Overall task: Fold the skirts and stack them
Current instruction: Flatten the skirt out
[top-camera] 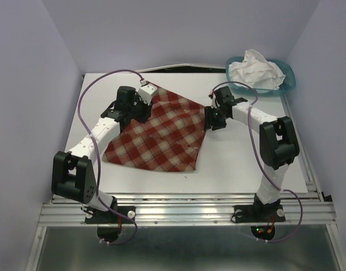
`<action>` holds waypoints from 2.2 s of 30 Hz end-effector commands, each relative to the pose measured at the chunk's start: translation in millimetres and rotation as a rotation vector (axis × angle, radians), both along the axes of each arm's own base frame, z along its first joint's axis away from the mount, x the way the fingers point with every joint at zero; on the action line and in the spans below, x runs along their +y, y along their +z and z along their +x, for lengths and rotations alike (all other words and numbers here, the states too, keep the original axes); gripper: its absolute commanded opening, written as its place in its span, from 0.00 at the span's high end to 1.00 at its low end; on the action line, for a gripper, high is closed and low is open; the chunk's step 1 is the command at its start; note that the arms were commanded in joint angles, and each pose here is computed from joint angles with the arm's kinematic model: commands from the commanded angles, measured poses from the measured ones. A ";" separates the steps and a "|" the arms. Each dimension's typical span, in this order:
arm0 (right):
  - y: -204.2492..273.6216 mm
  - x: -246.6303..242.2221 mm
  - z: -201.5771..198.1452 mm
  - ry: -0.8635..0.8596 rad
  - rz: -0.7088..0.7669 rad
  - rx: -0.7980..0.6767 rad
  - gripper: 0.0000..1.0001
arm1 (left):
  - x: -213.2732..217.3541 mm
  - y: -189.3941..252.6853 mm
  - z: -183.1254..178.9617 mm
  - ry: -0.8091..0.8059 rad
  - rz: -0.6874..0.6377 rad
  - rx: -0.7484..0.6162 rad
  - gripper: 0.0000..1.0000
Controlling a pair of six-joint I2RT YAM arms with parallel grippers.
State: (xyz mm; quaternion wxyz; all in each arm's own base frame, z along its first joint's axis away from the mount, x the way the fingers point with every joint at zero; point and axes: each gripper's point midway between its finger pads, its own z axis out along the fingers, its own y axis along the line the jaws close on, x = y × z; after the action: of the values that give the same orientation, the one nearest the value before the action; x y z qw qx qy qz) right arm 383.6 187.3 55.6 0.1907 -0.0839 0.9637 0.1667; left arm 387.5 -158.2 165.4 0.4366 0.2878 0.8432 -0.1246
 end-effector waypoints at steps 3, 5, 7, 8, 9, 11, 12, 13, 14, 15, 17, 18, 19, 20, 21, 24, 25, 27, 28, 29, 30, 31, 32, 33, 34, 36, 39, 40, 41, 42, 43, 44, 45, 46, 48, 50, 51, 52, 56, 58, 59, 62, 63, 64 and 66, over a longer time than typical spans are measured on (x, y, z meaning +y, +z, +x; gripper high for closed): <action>15.3 -17.1 48.8 -0.134 0.031 -0.118 0.48 | -3.0 6.1 12.1 0.007 -0.048 -0.043 0.66; 19.1 -17.2 59.4 -0.142 0.053 -0.136 0.48 | -0.7 1.4 12.1 0.011 -0.046 -0.031 0.65; 16.7 -16.8 66.3 -0.144 0.068 -0.136 0.48 | 1.2 -2.1 12.1 0.012 -0.041 -0.024 0.64; 21.4 -14.4 72.3 -0.141 0.079 -0.153 0.48 | 3.5 -3.3 12.7 0.017 -0.041 -0.021 0.64; 23.8 -11.0 74.4 -0.129 0.094 -0.158 0.48 | 4.5 -3.9 13.2 0.018 -0.041 -0.020 0.64; 23.4 -7.6 78.1 -0.122 0.107 -0.161 0.48 | 6.8 -5.7 13.6 0.023 -0.040 -0.014 0.64; 27.0 -5.4 81.9 -0.114 0.116 -0.173 0.48 | 8.7 -6.7 13.7 0.025 -0.041 -0.009 0.64; 27.0 -2.9 82.3 -0.107 0.127 -0.170 0.48 | 8.9 -6.9 13.5 0.024 -0.042 -0.007 0.64; 27.9 -1.3 84.2 -0.103 0.134 -0.174 0.48 | 9.3 -6.3 13.5 0.025 -0.043 -0.008 0.64; 27.6 0.4 84.8 -0.098 0.142 -0.173 0.48 | 9.9 -6.9 13.8 0.026 -0.043 -0.007 0.63; 26.5 1.0 86.6 -0.099 0.143 -0.175 0.48 | 10.4 -6.7 13.8 0.030 -0.047 -0.006 0.63; 21.8 0.9 87.5 -0.099 0.139 -0.169 0.49 | 10.3 -6.4 14.0 0.031 -0.048 -0.007 0.63; 20.8 0.8 88.8 -0.102 0.137 -0.168 0.51 | 10.6 -7.2 13.9 0.032 -0.049 -0.003 0.64; 19.0 0.8 89.8 -0.103 0.135 -0.167 0.51 | 10.5 -5.7 14.4 0.033 -0.051 -0.007 0.64; 17.9 1.0 91.2 -0.105 0.135 -0.166 0.53 | 10.7 -6.6 14.3 0.034 -0.050 -0.004 0.63; 12.3 -4.5 95.2 -0.123 0.124 -0.160 0.59 | 14.3 -6.8 16.6 0.052 -0.039 -0.009 0.64; 10.1 -5.1 95.7 -0.127 0.119 -0.156 0.63 | 17.1 -7.8 18.1 0.065 -0.031 -0.012 0.64; 8.4 -12.0 97.2 -0.142 0.109 -0.156 0.66 | 19.6 -6.7 19.9 0.077 -0.032 -0.015 0.64; 8.4 -12.8 97.2 -0.144 0.105 -0.157 0.68 | 20.5 -7.1 20.6 0.079 -0.033 -0.015 0.64; 7.9 -15.3 98.0 -0.152 0.093 -0.161 0.68 | 21.9 -6.4 21.8 0.083 -0.035 -0.016 0.64; 7.6 -21.7 100.3 -0.166 0.086 -0.164 0.71 | 22.7 -5.3 22.4 0.086 -0.038 -0.015 0.64; 7.0 -21.9 99.9 -0.165 0.084 -0.164 0.72 | 23.0 -4.9 23.0 0.087 -0.039 -0.015 0.63; 7.6 -22.7 100.3 -0.166 0.081 -0.167 0.75 | 22.6 -4.8 23.3 0.086 -0.041 -0.014 0.64; 7.5 -27.3 101.9 -0.176 0.079 -0.168 0.77 | 22.8 -3.9 23.9 0.087 -0.043 -0.017 0.63; 6.9 -26.9 101.6 -0.174 0.081 -0.165 0.82 | 22.7 -3.8 24.3 0.087 -0.043 -0.017 0.63; 9.9 -25.2 103.2 -0.170 0.089 -0.171 0.93 | 22.6 -4.7 24.5 0.088 -0.043 -0.013 0.63; 24.2 -26.3 105.2 -0.165 0.111 -0.193 0.99 | 23.9 -6.4 24.7 0.090 -0.039 -0.012 0.63; 30.6 -24.8 104.9 -0.152 0.119 -0.205 0.99 | 24.4 -7.4 24.2 0.090 -0.036 -0.010 0.64; 37.2 -24.6 104.6 -0.145 0.123 -0.220 0.99 | 25.0 -9.4 23.4 0.090 -0.032 -0.007 0.63; 50.6 -26.1 105.5 -0.134 0.119 -0.255 0.99 | 26.5 -9.8 22.9 0.090 -0.022 -0.010 0.63; 52.9 -33.3 108.9 -0.152 0.082 -0.278 0.99 | 27.3 -10.2 22.8 0.089 -0.016 -0.014 0.64; 53.4 -38.5 111.1 -0.158 0.053 -0.292 0.99 | 28.1 -13.4 21.1 0.088 -0.010 -0.007 0.64; 51.9 -44.4 113.2 -0.146 0.013 -0.307 0.99 | 28.8 -14.9 20.9 0.079 0.002 -0.009 0.64; 47.5 -49.5 114.9 -0.144 -0.022 -0.305 0.99 | 28.9 -17.5 20.3 0.069 0.011 -0.005 0.63; 26.8 -59.9 120.5 -0.122 -0.107 -0.281 0.99 | 26.3 -28.8 14.0 0.005 0.042 0.024 0.64; 1.6 -63.8 124.5 -0.105 -0.148 -0.249 0.99 | 27.0 -40.5 8.1 -0.030 0.069 0.050 0.64; 2.6 -63.4 130.8 -0.099 -0.155 -0.255 0.99 | 27.9 -48.4 3.4 -0.045 0.087 0.075 0.64; -1.0 -63.4 135.0 -0.081 -0.165 -0.258 0.99 | 29.3 -59.9 0.3 -0.057 0.105 0.105 0.64; -10.9 -51.1 147.9 -0.001 -0.230 -0.256 0.87 | 32.3 -91.8 -15.9 -0.119 0.155 0.201 0.64; -1.3 -59.1 153.7 -0.003 -0.284 -0.258 0.76 | 33.0 -104.5 -23.0 -0.134 0.168 0.254 0.65; 8.0 -62.9 152.1 0.007 -0.305 -0.264 0.69 | 34.2 -108.8 -26.5 -0.143 0.177 0.272 0.66; 40.7 -71.6 150.6 0.001 -0.341 -0.318 0.47 | 34.7 -109.2 -34.6 -0.159 0.177 0.274 0.67; 50.5 -71.4 147.1 0.015 -0.337 -0.333 0.44 | 34.7 -105.9 -36.0 -0.164 0.175 0.261 0.67; 62.5 -69.7 143.3 0.021 -0.321 -0.353 0.44 | 34.8 -96.0 -37.1 -0.165 0.171 0.231 0.67; 101.0 -52.6 118.3 0.083 -0.224 -0.395 0.45 | 35.5 -88.4 -41.4 -0.170 0.175 0.205 0.66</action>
State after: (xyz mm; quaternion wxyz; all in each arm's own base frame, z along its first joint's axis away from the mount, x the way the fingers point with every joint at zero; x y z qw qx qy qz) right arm 525.1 124.4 64.9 0.2974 -0.1384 0.9445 0.0174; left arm 351.3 -120.5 45.1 0.2697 0.3582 0.8864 -0.1155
